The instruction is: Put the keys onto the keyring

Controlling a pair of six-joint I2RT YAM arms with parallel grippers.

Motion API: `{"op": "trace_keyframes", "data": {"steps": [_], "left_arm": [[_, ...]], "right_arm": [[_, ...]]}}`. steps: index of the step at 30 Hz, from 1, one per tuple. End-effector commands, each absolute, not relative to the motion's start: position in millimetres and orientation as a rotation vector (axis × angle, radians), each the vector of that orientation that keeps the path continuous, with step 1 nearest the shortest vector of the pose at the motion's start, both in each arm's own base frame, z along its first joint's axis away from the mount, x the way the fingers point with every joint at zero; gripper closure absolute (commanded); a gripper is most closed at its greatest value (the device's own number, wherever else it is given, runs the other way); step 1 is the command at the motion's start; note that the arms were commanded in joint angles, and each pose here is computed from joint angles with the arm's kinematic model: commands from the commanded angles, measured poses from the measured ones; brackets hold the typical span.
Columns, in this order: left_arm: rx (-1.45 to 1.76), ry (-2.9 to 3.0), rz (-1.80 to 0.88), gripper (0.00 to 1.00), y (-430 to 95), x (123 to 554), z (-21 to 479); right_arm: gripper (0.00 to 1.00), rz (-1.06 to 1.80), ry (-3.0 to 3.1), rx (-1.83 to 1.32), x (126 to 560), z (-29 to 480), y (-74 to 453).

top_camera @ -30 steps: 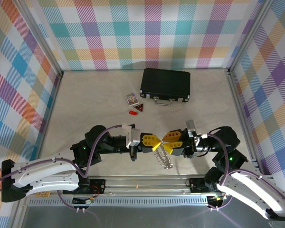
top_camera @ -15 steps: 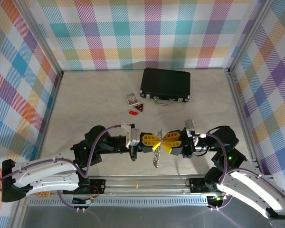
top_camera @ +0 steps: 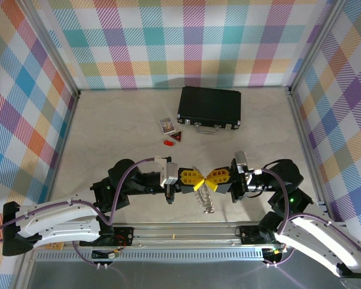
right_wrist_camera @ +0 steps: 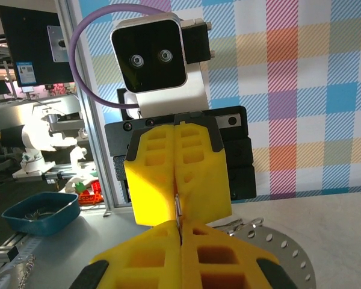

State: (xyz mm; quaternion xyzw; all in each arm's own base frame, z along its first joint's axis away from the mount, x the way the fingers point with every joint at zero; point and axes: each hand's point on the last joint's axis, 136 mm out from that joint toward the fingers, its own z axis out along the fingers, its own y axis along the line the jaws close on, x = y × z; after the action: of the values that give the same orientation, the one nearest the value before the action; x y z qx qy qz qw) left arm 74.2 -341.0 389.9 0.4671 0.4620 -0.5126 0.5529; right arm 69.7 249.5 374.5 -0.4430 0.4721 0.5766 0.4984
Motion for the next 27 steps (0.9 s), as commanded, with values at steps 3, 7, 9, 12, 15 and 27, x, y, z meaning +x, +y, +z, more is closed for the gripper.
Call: {"op": "trace_keyframes", "data": {"steps": [3,7,9,12,15,27], "left_arm": [[1.088,1.122,-1.127,0.95,-330,80,395],[1.170,1.284,-0.912,0.68,-314,96,375],[1.198,1.328,-0.817,0.65,-302,102,374],[1.263,1.406,-0.725,0.63,-293,105,364],[1.308,1.455,-0.684,0.62,-294,108,356],[1.334,1.521,-0.617,0.66,-303,119,326]], "right_arm": [[1.00,1.299,1.150,-1.096,70,385,245],[1.00,1.186,1.261,-1.139,79,373,243],[1.00,1.146,1.312,-1.160,83,366,243],[1.00,1.095,1.384,-1.184,92,355,246],[1.00,1.061,1.463,-1.179,103,346,251],[1.00,0.917,1.479,-1.308,106,324,275]]}}
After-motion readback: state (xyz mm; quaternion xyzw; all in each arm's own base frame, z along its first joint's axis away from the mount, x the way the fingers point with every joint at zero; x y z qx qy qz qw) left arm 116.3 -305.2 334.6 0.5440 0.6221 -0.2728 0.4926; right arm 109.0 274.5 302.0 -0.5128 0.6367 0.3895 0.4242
